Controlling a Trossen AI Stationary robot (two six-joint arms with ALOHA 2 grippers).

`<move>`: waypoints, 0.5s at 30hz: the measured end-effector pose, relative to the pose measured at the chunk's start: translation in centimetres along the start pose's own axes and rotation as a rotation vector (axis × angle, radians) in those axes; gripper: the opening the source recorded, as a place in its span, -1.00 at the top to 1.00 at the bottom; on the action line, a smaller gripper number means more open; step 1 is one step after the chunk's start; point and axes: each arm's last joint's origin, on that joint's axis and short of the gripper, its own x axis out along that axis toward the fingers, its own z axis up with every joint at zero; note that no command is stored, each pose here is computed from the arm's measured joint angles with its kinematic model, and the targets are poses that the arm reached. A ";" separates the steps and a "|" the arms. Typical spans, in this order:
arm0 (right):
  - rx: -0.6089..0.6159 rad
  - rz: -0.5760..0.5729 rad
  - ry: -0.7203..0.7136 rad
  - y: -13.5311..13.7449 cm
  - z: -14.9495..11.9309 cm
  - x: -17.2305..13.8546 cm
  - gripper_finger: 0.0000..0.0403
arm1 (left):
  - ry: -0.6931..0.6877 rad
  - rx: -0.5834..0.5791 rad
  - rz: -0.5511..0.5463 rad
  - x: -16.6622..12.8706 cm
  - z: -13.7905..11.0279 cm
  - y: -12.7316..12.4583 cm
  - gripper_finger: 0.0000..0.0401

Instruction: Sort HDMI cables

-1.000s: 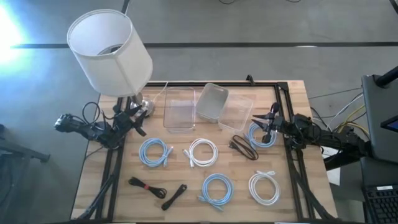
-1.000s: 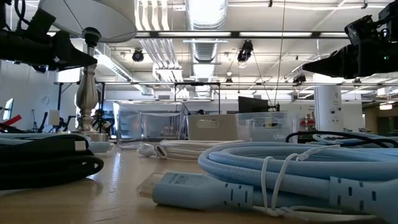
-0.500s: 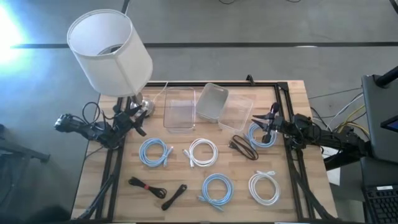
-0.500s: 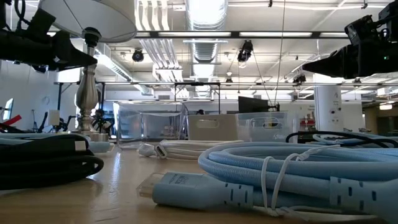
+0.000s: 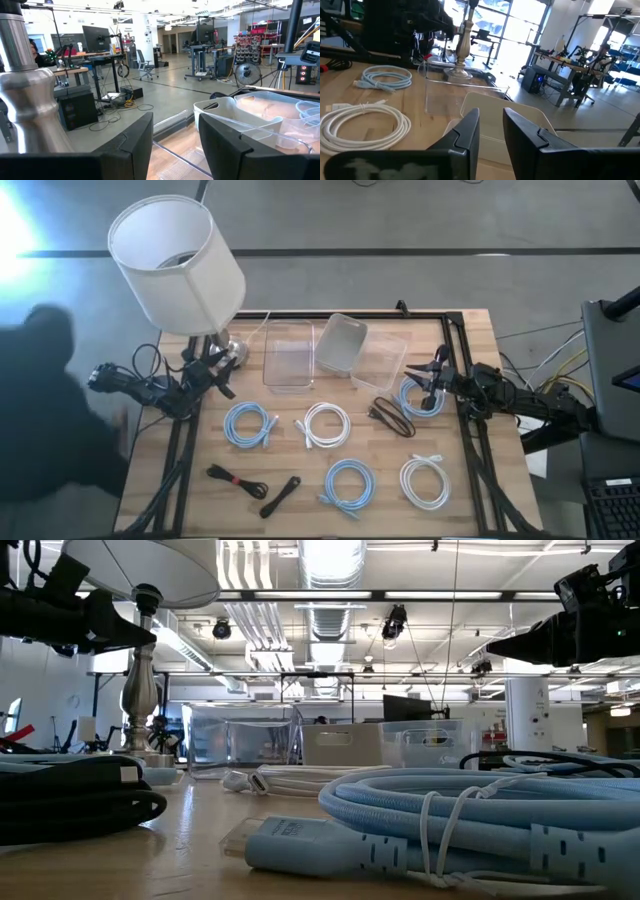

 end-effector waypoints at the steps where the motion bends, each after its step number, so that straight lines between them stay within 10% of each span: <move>1: -0.002 0.000 0.000 0.0 0.0 0.0 0.60 | 0.000 -0.001 0.000 0.0 0.0 0.0 0.19; 9: 0.006 0.000 -0.002 0.0 0.0 0.0 0.66 | -0.002 -0.031 -0.005 0.0 0.0 0.0 0.19; 15: 0.400 0.001 -0.003 0.0 0.0 0.0 0.65 | -0.016 -0.121 -0.075 0.0 0.1 -0.2 0.19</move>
